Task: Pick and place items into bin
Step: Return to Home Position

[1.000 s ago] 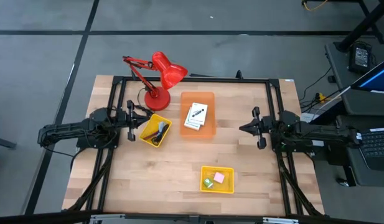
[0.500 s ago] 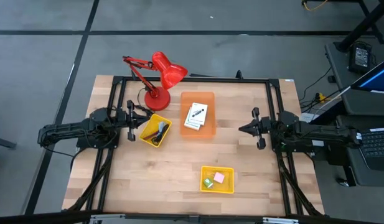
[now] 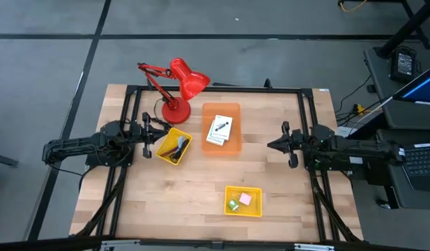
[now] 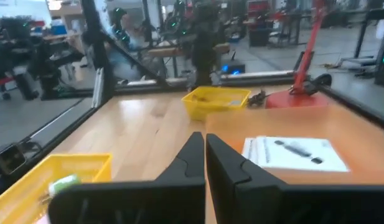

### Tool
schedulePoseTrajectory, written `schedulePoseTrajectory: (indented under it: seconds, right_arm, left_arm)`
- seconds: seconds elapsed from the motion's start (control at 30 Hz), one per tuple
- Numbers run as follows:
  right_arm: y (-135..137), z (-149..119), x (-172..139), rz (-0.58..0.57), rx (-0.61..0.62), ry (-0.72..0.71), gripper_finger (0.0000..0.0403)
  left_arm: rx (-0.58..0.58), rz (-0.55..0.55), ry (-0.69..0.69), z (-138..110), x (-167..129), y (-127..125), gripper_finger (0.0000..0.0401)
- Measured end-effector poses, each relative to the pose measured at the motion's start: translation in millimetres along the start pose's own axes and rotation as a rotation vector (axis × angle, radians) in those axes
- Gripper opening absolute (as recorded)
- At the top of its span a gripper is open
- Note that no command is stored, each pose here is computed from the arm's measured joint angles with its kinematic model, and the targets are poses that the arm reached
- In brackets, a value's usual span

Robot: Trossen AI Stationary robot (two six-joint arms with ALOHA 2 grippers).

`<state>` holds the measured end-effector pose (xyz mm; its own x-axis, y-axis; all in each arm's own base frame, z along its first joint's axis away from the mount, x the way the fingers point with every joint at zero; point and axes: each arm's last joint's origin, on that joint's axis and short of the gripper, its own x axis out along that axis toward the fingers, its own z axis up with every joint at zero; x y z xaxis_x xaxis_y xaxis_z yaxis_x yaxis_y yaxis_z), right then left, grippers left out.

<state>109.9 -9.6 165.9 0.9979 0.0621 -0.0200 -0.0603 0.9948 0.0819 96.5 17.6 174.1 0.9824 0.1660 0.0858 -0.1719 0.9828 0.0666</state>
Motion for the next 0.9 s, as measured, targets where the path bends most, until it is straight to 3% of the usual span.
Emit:
schedulePoseTrajectory:
  seconds: [0.2,0.5,0.9]
  right_arm:
    - [10.4,-7.9,-3.2,0.091,-0.022,0.072,0.0]
    - [24.0,2.0,-12.2,0.206,0.022,-0.051,0.0]
    - [25.2,2.1,-12.6,0.218,0.064,-0.048,0.0001]
  left_arm:
    - [0.0,0.0,0.0,0.0,0.0,0.0,0.0004]
    - [0.0,0.0,0.0,0.0,0.0,0.0,0.0004]
    - [0.0,0.0,0.0,0.0,0.0,0.0,0.0004]
